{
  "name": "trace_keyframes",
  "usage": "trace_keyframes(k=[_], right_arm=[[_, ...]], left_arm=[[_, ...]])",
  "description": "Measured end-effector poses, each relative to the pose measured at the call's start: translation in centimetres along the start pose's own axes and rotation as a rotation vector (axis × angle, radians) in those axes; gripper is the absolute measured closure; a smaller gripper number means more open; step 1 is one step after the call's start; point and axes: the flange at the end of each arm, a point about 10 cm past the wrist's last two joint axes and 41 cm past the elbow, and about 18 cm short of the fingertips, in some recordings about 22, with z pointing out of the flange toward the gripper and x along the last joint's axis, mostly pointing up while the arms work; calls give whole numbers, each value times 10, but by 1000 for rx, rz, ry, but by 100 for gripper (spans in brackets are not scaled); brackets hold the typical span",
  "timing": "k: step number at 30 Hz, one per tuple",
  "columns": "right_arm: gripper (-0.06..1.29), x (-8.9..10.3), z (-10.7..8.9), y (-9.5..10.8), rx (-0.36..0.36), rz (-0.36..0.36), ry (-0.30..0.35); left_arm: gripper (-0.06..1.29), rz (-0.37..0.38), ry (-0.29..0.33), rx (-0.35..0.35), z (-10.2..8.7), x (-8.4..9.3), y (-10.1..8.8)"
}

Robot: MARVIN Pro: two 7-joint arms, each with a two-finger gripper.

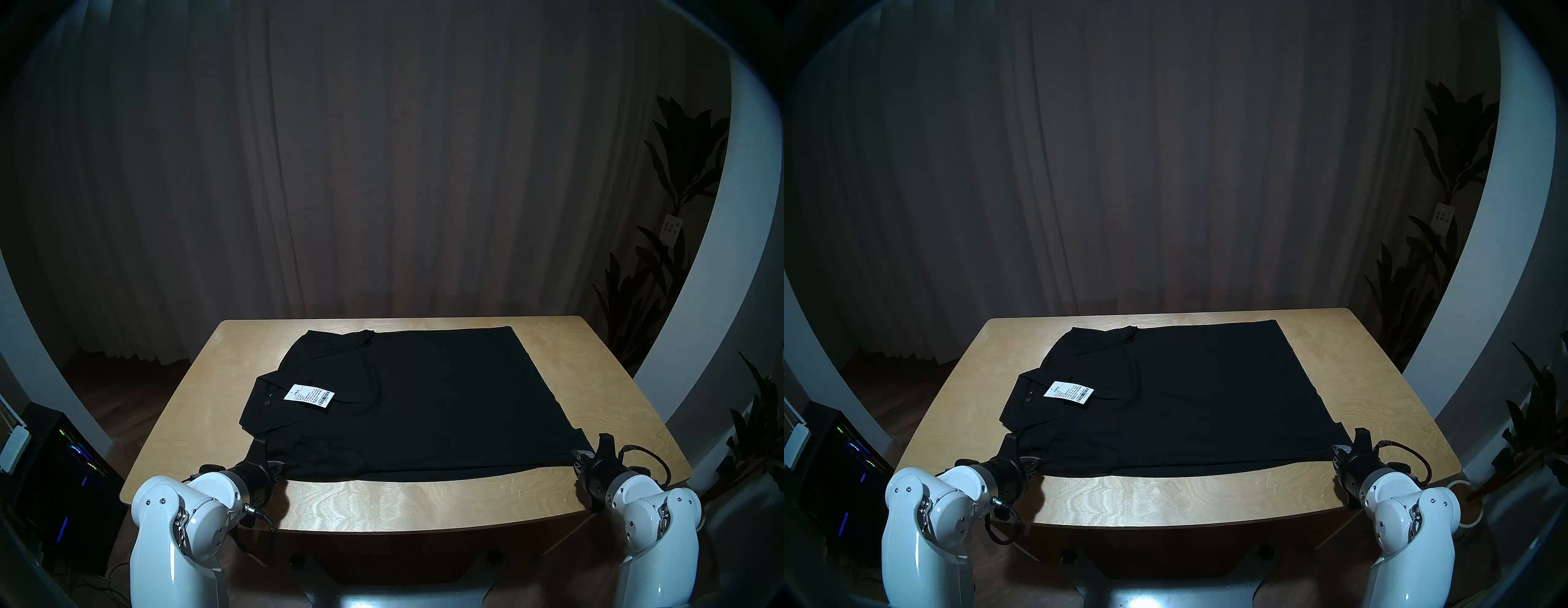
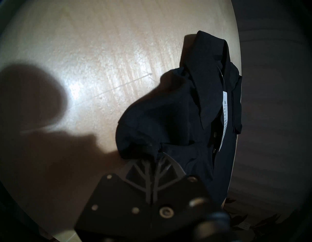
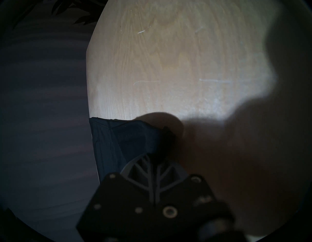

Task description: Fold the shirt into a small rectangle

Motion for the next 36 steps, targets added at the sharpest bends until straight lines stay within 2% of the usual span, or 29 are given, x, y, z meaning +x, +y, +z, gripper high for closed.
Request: trace_keyframes(k=[8,14,27,32,36], right_arm=[[126,9,5,-26,71,-32,-18],[126,14,9,-42,115,-53,-38],[126,18,1,-35,152,-78,-90],[126,9,14,-38,152,-84,-114],[126,-9,27,-57,180,-104,-136]], left_arm=[[126,16,1,-12,-1,5,11],[126,35,-2,-38,-2,9,26],[126,77,45,-102,-10,30,72],[126,84,59,-103,-5,38,82],[126,89,76,-92,0,45,89]])
